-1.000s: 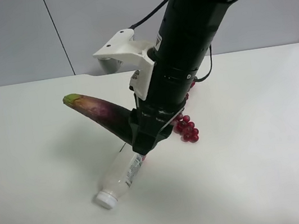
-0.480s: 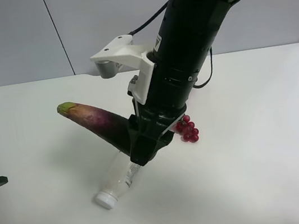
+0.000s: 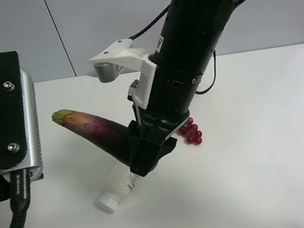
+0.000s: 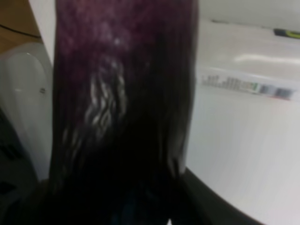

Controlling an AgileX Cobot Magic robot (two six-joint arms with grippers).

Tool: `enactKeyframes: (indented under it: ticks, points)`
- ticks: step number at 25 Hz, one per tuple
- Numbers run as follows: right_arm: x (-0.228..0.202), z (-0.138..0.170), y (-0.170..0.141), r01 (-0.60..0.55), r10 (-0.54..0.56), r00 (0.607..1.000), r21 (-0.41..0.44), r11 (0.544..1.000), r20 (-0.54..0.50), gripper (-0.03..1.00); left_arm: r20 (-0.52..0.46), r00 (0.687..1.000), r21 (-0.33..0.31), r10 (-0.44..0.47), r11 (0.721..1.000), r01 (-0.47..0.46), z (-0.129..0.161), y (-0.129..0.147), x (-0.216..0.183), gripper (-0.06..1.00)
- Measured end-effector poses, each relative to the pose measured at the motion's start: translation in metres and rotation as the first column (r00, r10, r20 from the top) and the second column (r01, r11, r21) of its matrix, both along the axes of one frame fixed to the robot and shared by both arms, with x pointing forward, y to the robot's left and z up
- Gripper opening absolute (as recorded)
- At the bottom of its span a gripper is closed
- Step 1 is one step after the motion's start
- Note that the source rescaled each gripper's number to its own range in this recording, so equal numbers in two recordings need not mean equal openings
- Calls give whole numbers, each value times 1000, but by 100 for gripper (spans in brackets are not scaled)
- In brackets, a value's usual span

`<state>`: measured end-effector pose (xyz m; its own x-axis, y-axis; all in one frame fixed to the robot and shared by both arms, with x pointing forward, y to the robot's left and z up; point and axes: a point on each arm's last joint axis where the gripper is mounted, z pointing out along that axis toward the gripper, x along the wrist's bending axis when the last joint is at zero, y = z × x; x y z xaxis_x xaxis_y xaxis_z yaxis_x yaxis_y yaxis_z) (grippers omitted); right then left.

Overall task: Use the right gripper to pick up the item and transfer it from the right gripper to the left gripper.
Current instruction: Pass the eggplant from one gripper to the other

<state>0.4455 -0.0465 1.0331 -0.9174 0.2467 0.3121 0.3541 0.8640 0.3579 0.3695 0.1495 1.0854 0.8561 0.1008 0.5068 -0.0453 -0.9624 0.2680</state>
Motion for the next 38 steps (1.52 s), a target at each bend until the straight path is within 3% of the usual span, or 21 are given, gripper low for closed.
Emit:
enactKeyframes:
  ticks: [12,22,25,36,38]
  points:
    - [-2,2,3,-4,5,1000,39,999,-23,0,39,998,-29,-58,998,60,3,-20,11,100]
    - [-3,3,4,4,-2,999,56,998,-36,0,28,994,4,-107,994,107,-5,-28,14,97]
    - [-3,4,5,9,-6,999,65,998,-44,0,19,988,30,-155,988,155,-8,-31,14,83]
    - [-3,4,5,6,-3,999,65,998,-46,0,56,968,64,-245,968,242,-7,-33,15,10]
    - [-3,4,5,5,-2,999,65,998,-47,0,56,966,71,-251,967,247,-7,-33,15,8]
